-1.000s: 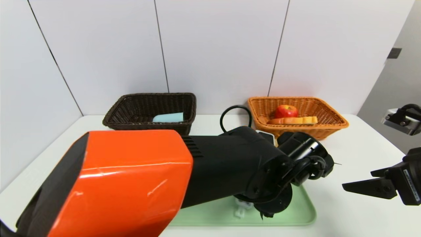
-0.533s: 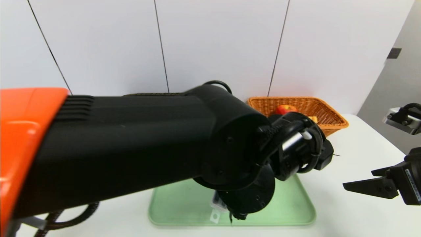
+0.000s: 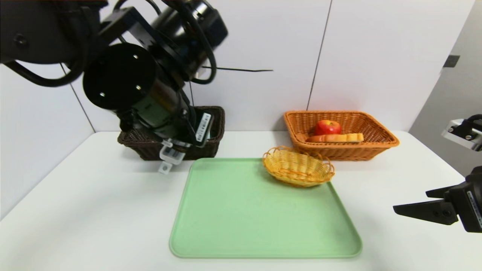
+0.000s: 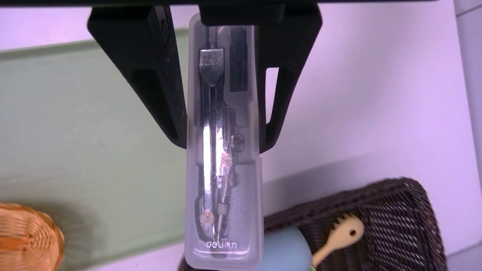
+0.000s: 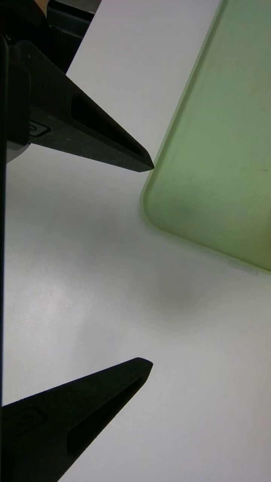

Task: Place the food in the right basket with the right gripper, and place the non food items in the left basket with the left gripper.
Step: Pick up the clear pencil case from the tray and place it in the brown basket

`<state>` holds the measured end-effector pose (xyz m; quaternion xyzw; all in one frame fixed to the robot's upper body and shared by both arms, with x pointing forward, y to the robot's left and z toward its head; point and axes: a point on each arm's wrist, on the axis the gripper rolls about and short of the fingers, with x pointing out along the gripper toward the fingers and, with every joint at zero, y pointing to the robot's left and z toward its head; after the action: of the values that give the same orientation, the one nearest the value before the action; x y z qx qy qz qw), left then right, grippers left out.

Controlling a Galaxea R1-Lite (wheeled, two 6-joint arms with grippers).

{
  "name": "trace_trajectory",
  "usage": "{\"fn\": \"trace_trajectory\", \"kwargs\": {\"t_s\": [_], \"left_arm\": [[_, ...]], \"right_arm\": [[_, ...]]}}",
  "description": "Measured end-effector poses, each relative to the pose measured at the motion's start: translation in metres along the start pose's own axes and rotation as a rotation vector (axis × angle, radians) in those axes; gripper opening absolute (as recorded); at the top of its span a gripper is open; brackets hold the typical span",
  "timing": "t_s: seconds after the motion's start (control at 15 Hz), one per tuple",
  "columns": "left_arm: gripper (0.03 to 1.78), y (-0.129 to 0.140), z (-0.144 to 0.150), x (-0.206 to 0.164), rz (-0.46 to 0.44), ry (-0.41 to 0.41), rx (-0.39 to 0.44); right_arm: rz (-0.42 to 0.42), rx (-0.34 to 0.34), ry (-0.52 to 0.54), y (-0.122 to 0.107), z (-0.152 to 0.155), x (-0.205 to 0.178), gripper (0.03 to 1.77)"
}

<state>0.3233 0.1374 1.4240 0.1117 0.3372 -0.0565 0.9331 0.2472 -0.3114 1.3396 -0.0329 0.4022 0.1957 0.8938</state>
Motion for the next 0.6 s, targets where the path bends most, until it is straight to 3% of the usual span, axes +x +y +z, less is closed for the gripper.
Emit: {"fn": "trace_trajectory", "kwargs": {"t_s": [0.27,0.6], "left_arm": [[0.55,0.05,0.025,0.013,-0.07,-0.109,0.098],[0.55,0.104,0.038,0.045,-0.156,-0.198,0.368]], "right_arm": [[-0.002,-0.007,-0.016,0.0,0.002,-0.001,1.7],[-0.006,-0.01,-0.034,0.001,0.004,-0.003,1.7]]}}
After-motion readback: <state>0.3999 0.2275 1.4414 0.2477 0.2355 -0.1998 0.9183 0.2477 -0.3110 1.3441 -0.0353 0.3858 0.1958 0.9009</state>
